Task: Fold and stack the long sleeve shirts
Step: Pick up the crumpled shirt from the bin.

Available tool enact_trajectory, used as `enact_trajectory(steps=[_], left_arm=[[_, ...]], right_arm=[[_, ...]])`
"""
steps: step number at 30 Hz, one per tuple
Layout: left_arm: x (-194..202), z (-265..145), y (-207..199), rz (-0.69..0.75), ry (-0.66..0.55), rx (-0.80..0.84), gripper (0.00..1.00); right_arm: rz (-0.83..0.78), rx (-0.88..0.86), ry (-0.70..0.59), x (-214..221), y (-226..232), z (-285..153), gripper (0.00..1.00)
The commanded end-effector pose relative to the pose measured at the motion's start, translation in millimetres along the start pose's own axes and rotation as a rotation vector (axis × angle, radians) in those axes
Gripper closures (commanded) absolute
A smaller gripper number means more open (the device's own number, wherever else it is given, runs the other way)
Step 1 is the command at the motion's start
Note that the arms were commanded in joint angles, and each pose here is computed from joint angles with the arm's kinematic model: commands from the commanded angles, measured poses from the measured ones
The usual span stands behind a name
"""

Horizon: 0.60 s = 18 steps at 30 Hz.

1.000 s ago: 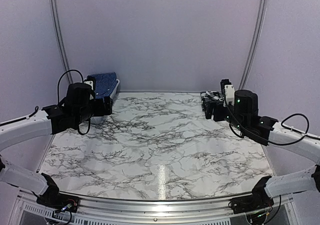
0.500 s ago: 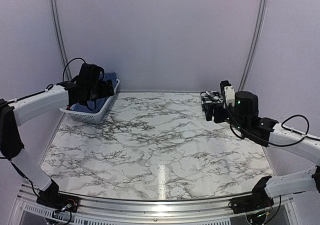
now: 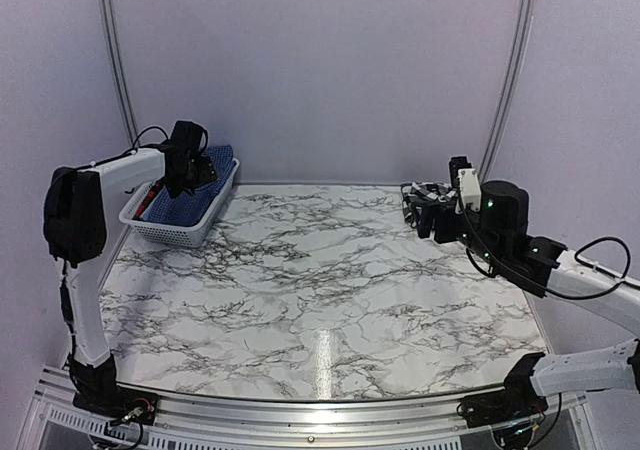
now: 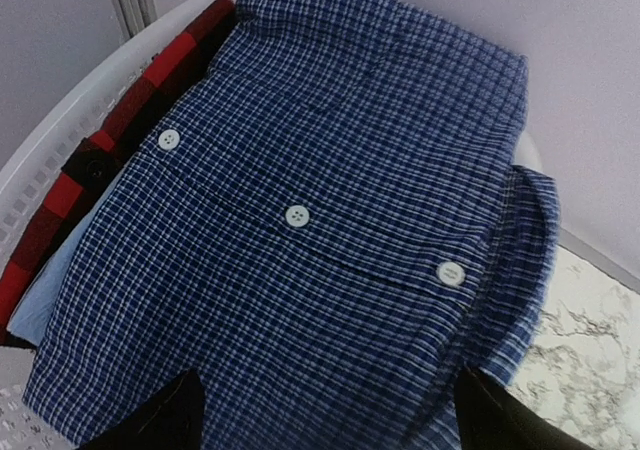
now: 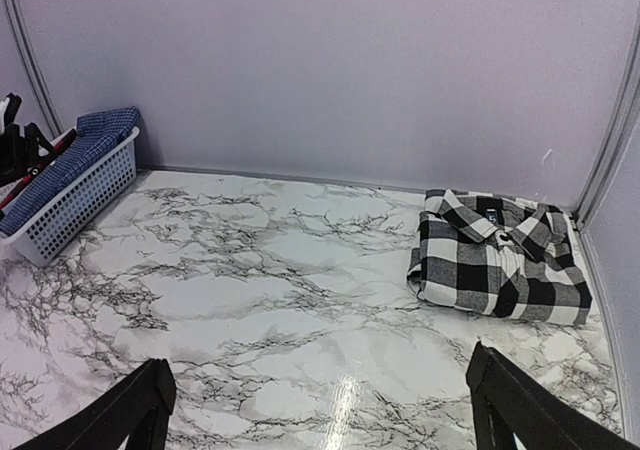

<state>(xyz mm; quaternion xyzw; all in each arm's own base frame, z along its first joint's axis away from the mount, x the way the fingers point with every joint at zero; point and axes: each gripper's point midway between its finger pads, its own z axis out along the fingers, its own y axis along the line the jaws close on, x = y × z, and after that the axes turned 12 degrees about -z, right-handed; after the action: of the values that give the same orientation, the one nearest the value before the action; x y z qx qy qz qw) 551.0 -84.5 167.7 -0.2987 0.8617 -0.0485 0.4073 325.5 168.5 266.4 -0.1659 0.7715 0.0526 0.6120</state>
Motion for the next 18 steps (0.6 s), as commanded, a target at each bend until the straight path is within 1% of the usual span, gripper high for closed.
enact_trajectory(steps=[1,5,7,8,10,13,18], left_arm=[[9.8,40.4,25.8,-0.035,0.082,-0.087,0.14],[6.1,67.8,31.9,-0.05,0.094,-0.116,0.25],[5.5,79.2,30.8,-0.048,0.099,-0.113,0.29],[8.7,87.1,31.8,-0.045,0.11,-0.117,0.34],[11.6,98.6,31.3,-0.048,0.131,-0.111,0.38],[11.5,111.4,32.0,-0.063,0.145,-0.102,0.5],[7.2,121.7,29.7,-0.06,0.152,-0.078,0.76]], right_arm=[[0.0,-0.023,0.014,1.5,2.8,-8.5,0.01],[0.018,-0.03,0.001,-1.8,1.0,-17.0,0.01],[0.03,-0.036,-0.005,-2.0,0.8,-20.4,0.01],[0.034,-0.038,-0.007,-1.8,0.6,-21.9,0.01],[0.038,-0.037,-0.003,-0.3,0.1,-23.6,0.02],[0.045,-0.037,0.0,0.1,-0.6,-25.5,0.02],[0.048,-0.036,-0.001,-1.1,-1.8,-28.8,0.01]])
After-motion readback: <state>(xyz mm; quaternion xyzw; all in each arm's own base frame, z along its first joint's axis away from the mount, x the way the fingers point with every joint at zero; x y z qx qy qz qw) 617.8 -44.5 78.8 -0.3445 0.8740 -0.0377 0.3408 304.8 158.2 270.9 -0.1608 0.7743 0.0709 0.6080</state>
